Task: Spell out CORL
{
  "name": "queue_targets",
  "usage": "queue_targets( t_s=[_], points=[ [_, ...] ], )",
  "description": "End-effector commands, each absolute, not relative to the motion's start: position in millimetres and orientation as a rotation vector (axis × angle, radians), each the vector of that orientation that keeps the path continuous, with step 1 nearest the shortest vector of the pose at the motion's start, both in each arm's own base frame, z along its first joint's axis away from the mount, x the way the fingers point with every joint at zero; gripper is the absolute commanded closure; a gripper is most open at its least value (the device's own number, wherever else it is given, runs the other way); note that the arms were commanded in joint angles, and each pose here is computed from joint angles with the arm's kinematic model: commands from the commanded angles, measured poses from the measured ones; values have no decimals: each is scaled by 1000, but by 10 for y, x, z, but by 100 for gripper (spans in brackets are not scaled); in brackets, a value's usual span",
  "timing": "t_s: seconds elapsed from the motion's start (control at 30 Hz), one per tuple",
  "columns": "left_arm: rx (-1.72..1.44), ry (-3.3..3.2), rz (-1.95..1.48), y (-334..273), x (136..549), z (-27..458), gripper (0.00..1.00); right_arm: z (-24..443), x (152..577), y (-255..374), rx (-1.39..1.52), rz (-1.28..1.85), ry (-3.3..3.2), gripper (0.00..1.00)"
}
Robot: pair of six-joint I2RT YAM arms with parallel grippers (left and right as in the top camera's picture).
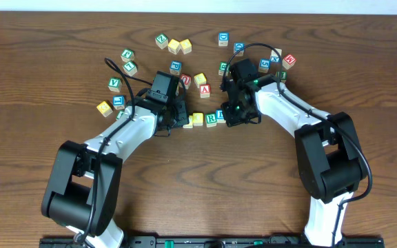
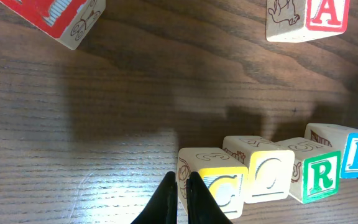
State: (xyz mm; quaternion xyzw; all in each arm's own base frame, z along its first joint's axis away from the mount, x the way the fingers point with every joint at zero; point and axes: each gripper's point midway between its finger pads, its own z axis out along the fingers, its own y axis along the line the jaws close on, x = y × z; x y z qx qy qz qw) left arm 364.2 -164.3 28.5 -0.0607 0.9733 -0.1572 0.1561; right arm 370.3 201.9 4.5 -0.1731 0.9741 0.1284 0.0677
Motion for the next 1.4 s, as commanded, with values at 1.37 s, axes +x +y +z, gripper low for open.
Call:
queue_targets(
  t_s=[1.37],
  points=[
    [-383, 2415, -337, -428, 4040, 1662, 72, 816, 4181, 2689, -459, 543, 2657, 98]
  ],
)
